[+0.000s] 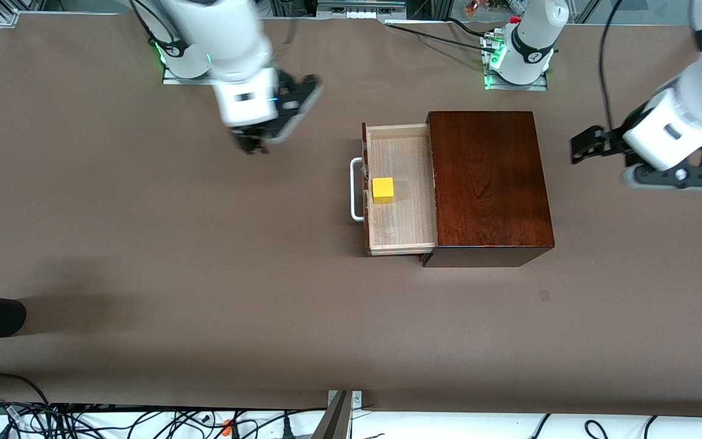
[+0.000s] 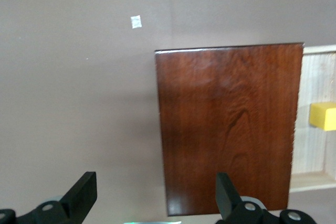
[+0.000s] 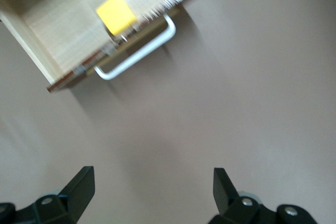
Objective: Open drawer, take yellow block, close drawer
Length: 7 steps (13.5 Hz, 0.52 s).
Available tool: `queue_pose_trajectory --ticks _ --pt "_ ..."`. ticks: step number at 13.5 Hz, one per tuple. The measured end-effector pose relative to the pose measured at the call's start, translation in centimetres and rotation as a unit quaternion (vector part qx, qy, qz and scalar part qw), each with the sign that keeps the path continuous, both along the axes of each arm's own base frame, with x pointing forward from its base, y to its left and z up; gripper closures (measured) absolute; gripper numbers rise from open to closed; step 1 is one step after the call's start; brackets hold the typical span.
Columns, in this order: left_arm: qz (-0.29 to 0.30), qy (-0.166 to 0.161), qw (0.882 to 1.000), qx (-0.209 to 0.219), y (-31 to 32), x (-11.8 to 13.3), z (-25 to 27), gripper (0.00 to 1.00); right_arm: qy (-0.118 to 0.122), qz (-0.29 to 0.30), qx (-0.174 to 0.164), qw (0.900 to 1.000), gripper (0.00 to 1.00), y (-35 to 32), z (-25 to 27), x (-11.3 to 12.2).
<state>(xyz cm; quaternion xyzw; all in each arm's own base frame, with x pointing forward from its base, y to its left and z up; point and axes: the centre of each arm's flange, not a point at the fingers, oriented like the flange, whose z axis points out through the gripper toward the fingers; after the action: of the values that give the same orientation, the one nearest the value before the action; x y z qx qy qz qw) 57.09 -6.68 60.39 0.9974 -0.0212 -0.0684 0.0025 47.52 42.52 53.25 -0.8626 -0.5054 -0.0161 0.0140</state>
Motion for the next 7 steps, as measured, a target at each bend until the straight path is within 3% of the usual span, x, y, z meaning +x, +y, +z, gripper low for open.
queue_pose_trajectory --ticks 4,7 --pt "-0.012 -0.015 1.0 -0.004 2.4 -1.5 -0.3 0.0 -0.034 0.091 0.008 0.995 0.0 7.1 -4.9 -0.8" --pt "-0.017 -0.024 1.0 -0.005 2.9 -1.5 0.1 0.0 -0.04 0.127 0.027 0.991 0.0 9.8 -9.2 -0.2"
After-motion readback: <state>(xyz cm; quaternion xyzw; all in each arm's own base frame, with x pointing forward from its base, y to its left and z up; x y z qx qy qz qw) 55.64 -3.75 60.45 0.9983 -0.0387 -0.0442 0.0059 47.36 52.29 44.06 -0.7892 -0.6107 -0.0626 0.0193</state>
